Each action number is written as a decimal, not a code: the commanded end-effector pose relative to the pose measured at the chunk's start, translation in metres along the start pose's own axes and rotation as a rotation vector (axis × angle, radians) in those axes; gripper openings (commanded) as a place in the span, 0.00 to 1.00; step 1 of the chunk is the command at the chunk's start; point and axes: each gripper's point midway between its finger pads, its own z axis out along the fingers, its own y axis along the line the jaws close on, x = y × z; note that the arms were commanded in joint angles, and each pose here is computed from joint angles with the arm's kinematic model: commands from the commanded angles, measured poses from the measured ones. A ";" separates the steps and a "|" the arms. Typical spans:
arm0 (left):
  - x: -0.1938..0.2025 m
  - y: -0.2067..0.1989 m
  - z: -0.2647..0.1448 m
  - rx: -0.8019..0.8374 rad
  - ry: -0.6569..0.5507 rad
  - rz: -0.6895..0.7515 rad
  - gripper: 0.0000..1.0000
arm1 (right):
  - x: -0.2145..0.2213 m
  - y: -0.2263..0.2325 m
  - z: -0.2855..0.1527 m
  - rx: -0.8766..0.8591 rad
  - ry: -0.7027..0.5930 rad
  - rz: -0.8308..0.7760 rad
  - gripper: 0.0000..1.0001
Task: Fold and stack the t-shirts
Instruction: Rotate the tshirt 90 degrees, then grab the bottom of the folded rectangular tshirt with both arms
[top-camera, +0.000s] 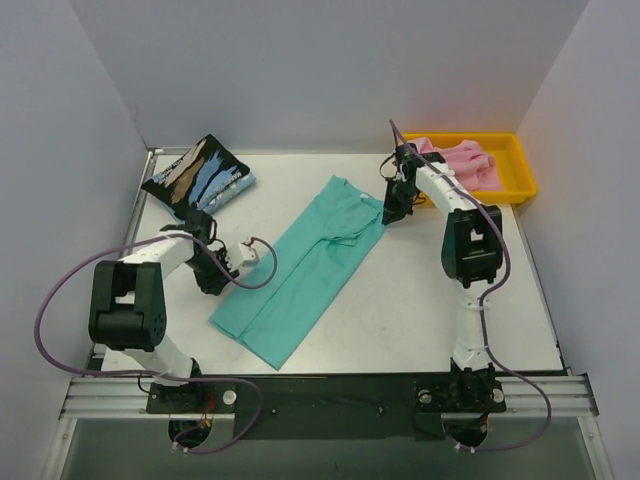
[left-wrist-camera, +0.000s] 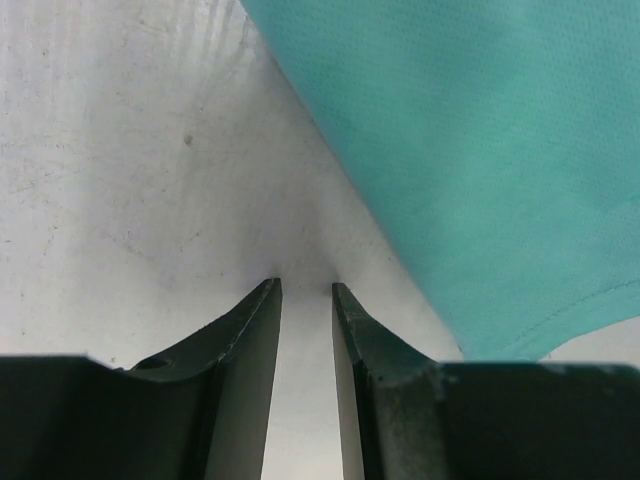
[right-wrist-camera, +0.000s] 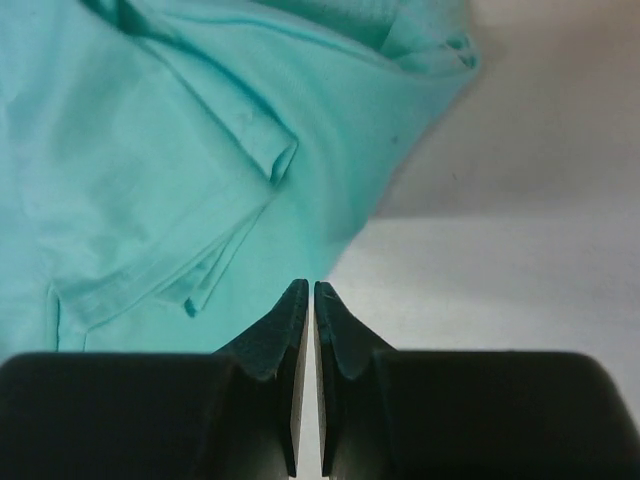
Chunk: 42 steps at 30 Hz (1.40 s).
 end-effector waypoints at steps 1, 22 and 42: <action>0.005 -0.021 0.008 0.003 0.014 0.109 0.37 | 0.001 0.019 0.037 -0.105 0.095 0.095 0.04; -0.069 -0.184 -0.017 0.372 -0.079 0.320 0.42 | -0.135 0.080 -0.075 -0.414 -0.397 0.022 0.32; -0.099 -0.199 -0.008 0.094 -0.512 1.201 0.81 | 0.301 0.023 -0.078 -0.140 0.172 0.096 0.54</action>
